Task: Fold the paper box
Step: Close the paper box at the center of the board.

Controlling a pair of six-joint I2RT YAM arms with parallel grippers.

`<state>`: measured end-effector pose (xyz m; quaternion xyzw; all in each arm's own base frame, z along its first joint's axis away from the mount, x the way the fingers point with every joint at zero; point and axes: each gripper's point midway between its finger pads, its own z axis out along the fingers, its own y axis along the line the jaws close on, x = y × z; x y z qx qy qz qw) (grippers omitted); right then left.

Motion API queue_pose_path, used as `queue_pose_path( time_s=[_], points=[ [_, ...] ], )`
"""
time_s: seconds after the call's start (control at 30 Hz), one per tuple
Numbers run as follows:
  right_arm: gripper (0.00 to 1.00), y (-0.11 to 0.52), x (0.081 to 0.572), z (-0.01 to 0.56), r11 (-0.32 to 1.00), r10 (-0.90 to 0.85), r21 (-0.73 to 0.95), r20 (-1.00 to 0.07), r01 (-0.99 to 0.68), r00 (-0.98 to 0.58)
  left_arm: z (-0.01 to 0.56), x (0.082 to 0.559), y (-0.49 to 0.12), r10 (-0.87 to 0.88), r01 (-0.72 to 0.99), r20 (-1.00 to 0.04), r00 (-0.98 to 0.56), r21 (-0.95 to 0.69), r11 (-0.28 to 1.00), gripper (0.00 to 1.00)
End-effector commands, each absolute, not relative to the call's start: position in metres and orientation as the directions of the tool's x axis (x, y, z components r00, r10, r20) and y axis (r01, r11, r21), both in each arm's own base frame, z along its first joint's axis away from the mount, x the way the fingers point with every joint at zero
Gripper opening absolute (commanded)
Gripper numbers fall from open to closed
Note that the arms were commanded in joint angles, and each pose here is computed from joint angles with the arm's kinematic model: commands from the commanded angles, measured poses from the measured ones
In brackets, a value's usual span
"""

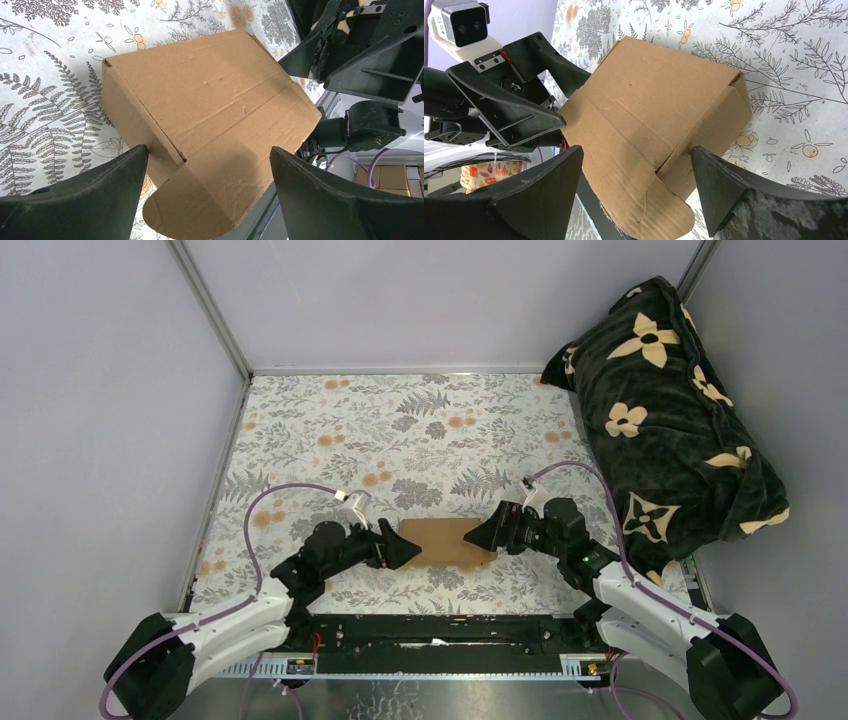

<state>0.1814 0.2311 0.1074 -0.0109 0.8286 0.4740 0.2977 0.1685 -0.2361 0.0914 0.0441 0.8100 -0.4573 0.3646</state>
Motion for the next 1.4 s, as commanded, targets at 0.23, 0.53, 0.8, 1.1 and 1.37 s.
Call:
queue_pose_path(
  time_s=[0.23,0.53,0.8,1.1,1.37],
  points=[
    [0.87,0.236,0.187,0.138,0.507,0.283,0.793,-0.523,-0.337,-0.804,0.119,0.172,-0.238,-0.287,0.411,-0.635,-0.717,-0.718,0.562,0.98],
    [0.87,0.233,0.186,0.136,0.532,0.268,0.787,-0.506,-0.311,-0.820,0.122,0.172,-0.237,-0.276,0.405,-0.633,-0.723,-0.713,0.573,0.98],
    [0.90,0.219,0.177,0.121,0.548,0.299,0.785,-0.506,-0.289,-0.809,0.112,0.168,-0.225,-0.298,0.373,-0.629,-0.718,-0.709,0.599,0.98],
    [1.00,0.219,0.172,0.114,0.531,0.297,0.800,-0.484,-0.279,-0.823,0.105,0.172,-0.229,-0.295,0.360,-0.620,-0.727,-0.710,0.605,0.98],
    [1.00,0.222,0.164,0.105,0.463,0.340,0.854,-0.417,-0.236,-0.843,0.099,0.171,-0.235,-0.285,0.366,-0.607,-0.742,-0.722,0.586,0.98]
  ],
)
